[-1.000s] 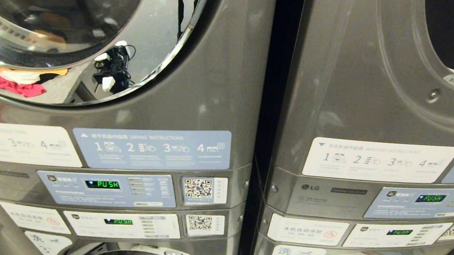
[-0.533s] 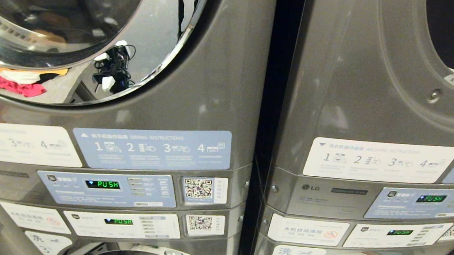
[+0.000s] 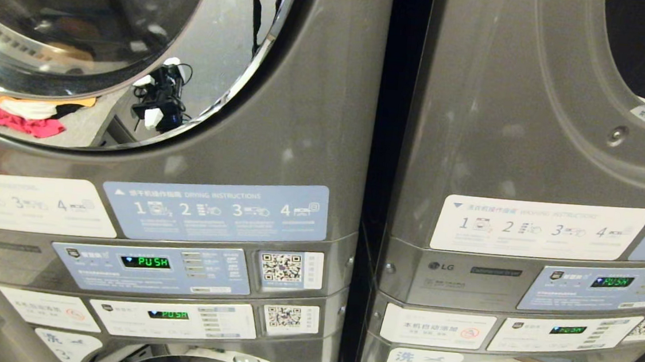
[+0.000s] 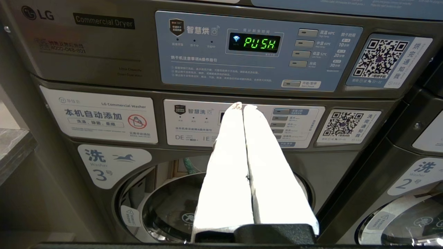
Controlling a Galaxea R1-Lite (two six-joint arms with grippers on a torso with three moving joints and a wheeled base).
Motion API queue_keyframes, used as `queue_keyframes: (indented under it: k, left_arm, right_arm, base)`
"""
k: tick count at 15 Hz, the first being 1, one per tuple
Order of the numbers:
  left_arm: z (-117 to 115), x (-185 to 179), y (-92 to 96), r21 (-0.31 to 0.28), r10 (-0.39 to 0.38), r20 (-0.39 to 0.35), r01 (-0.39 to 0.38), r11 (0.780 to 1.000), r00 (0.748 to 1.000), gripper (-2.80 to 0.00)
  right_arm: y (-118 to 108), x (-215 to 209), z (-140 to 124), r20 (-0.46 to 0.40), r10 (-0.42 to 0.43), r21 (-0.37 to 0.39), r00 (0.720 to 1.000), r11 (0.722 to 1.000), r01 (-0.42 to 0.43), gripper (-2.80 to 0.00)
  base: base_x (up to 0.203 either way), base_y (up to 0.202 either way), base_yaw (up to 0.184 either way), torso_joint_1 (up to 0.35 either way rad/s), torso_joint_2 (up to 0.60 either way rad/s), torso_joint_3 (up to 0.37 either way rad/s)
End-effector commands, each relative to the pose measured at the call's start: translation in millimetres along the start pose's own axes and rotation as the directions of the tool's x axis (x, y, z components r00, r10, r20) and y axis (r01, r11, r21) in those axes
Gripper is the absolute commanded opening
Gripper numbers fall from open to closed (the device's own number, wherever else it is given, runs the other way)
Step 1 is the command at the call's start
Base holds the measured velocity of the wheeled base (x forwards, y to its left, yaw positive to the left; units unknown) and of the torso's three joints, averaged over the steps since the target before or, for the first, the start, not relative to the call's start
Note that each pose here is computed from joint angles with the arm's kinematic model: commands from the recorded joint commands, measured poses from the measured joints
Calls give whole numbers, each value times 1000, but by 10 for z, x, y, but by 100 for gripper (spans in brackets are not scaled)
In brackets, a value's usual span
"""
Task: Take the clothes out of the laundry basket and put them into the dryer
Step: Open the dryer
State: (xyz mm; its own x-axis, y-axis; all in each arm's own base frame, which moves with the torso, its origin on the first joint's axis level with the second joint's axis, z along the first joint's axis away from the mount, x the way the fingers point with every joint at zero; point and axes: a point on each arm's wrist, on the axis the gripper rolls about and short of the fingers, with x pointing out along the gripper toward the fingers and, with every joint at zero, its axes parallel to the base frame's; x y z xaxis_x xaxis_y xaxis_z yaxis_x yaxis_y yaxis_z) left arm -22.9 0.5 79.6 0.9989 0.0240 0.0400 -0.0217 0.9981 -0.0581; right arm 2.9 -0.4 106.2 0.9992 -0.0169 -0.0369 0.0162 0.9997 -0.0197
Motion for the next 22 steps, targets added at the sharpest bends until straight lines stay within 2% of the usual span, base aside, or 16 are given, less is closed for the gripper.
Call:
queue_keyframes:
  k: [1, 4, 8, 12, 22]
  left_arm:
    - [-37, 10, 2, 1, 1, -14, -1, 1000, 1000, -280]
    - [-39, 9, 2, 1, 0, -14, 0, 1000, 1000, -280]
    - [-42, 9, 2, -2, 1, -17, -2, 1000, 1000, -280]
    - [-41, 9, 2, 1, 0, -15, 0, 1000, 1000, -280]
    - [-41, 9, 2, 1, 0, -15, 0, 1000, 1000, -280]
  right_arm:
    - [2, -199, -192, 135, 9, -16, 991, 1000, -7, -280]
    - [5, -246, -173, 243, 23, -32, 970, 999, -16, -280]
    - [2, -242, -179, 237, 9, -14, 971, 1000, -6, -280]
    - [-8, -242, -179, 236, -34, 69, 971, 997, 18, -280]
    - [-8, -242, -179, 236, -36, 82, 971, 997, 17, -280]
  base:
    - [0, 0, 0, 0, 0, 0]
    - [0, 0, 0, 0, 0, 0]
    - [0, 0, 0, 0, 0, 0]
    - [0, 0, 0, 0, 0, 0]
    - [0, 0, 0, 0, 0, 0]
